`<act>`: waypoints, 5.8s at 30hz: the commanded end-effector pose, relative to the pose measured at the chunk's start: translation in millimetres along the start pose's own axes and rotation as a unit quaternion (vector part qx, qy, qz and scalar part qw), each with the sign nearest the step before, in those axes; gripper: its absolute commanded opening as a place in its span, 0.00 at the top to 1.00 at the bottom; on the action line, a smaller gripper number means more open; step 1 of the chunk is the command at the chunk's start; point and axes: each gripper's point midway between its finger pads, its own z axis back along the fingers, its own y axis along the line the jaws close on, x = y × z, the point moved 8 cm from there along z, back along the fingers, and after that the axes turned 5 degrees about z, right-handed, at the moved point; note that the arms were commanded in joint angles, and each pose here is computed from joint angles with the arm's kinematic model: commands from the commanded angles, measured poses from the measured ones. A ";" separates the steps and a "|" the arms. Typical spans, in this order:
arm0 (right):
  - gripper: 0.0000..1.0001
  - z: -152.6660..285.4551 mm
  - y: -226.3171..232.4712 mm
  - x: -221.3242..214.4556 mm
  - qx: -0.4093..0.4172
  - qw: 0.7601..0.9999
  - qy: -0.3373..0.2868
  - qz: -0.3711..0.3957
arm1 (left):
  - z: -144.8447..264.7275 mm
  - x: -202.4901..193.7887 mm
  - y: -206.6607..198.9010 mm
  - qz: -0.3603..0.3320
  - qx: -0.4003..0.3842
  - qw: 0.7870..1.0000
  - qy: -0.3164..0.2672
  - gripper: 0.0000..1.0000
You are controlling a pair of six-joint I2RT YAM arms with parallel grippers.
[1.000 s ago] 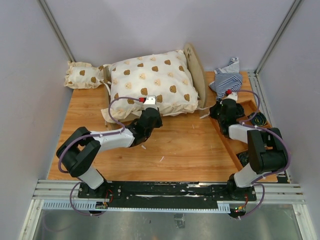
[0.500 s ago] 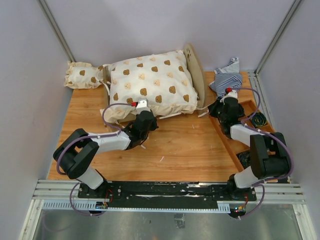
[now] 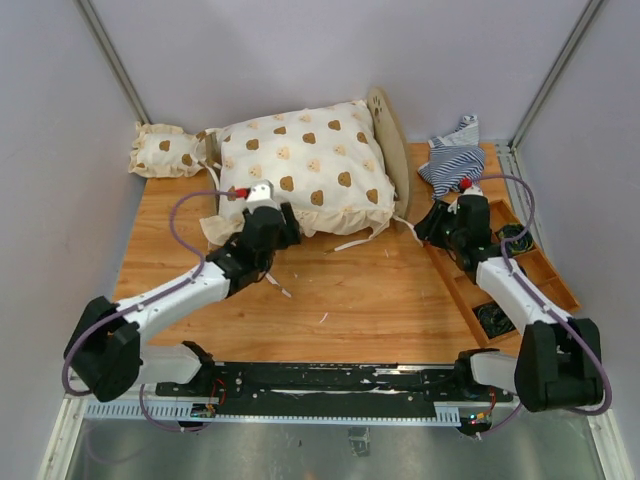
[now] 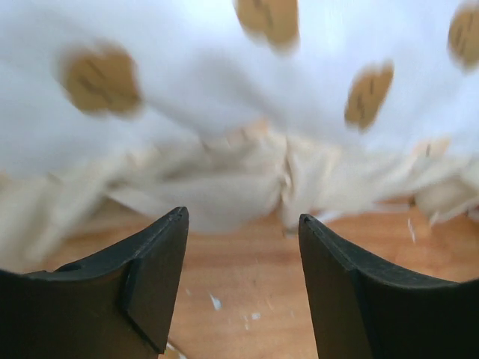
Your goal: Set up the pet bed
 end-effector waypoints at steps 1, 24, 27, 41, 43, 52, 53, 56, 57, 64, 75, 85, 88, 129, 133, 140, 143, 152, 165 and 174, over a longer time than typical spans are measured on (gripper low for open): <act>0.52 36.1 1.9 3.1 -0.049 0.997 0.037 -0.045 | 12.4 77.5 35.5 -0.036 0.105 0.992 -0.066 0.34; 0.50 -17.4 260.6 -27.1 0.313 0.857 -0.121 0.391 | 13.6 119.2 135.9 0.123 0.185 0.974 -0.036 0.34; 0.48 -35.2 274.1 -33.7 0.350 0.804 -0.126 0.465 | 20.6 108.0 132.9 0.145 0.166 0.975 -0.020 0.29; 0.71 -80.9 303.9 -65.0 0.305 0.678 -0.118 0.658 | 14.8 73.9 141.8 0.181 0.161 0.970 -0.009 0.44; 0.96 -75.5 301.1 -62.2 0.304 0.671 -0.128 0.663 | 14.3 73.2 143.0 0.183 0.164 0.969 -0.014 0.59; 1.00 -48.9 270.8 -47.5 0.330 0.657 -0.128 0.666 | 13.5 79.7 147.5 0.187 0.195 0.962 -0.032 0.91; 1.00 -47.7 266.8 -48.8 0.335 0.652 -0.120 0.669 | 13.8 79.8 147.9 0.188 0.199 0.961 -0.031 0.90; 1.00 -45.5 256.6 -56.8 0.368 0.636 -0.101 0.671 | 14.4 79.9 149.1 0.189 0.207 0.960 -0.031 0.84; 1.00 -45.6 253.0 -60.8 0.383 0.629 -0.094 0.670 | 14.6 79.4 149.7 0.189 0.210 0.959 -0.030 0.81; 1.00 -44.4 226.1 -54.9 0.423 0.632 -0.098 0.642 | 16.9 81.6 153.5 0.185 0.236 0.953 -0.032 0.77; 1.00 -26.7 199.7 -48.2 0.495 0.612 -0.135 0.602 | 11.6 77.9 154.2 0.194 0.242 0.951 -0.021 0.76; 0.59 -14.1 189.4 -25.9 0.369 0.758 -0.049 0.536 | 43.5 115.6 142.9 0.153 0.219 0.960 -0.079 0.28; 0.46 10.3 180.9 -17.5 0.314 0.847 -0.038 0.428 | 38.5 133.2 141.8 0.111 0.215 0.965 -0.104 0.27; 0.65 -25.3 112.0 -25.4 -0.006 0.993 0.007 0.119 | 79.7 50.1 159.8 0.372 0.306 0.872 -0.091 1.00; 0.76 -75.7 85.7 -1.6 -0.032 0.991 0.026 0.131 | 72.5 56.4 148.3 0.404 0.280 0.866 -0.089 1.00; 0.73 -112.9 87.4 48.0 -0.030 0.979 0.010 0.199 | 52.8 65.0 99.7 0.439 0.212 0.870 -0.069 0.66; 0.63 -89.8 92.2 51.6 -0.023 0.979 0.048 0.197 | 48.0 67.6 78.7 0.444 0.197 0.873 -0.050 0.57; 0.52 20.8 174.5 14.2 0.155 0.969 0.025 0.192 | 72.0 88.4 82.4 0.365 0.235 0.897 -0.082 0.22; 0.41 121.5 332.6 -86.2 0.324 0.911 -0.038 0.252 | 75.9 113.3 141.3 0.253 0.320 0.909 -0.088 0.28; 0.45 87.0 356.2 -128.8 0.265 0.907 0.003 0.328 | 68.9 83.7 148.3 0.266 0.304 0.914 -0.044 0.27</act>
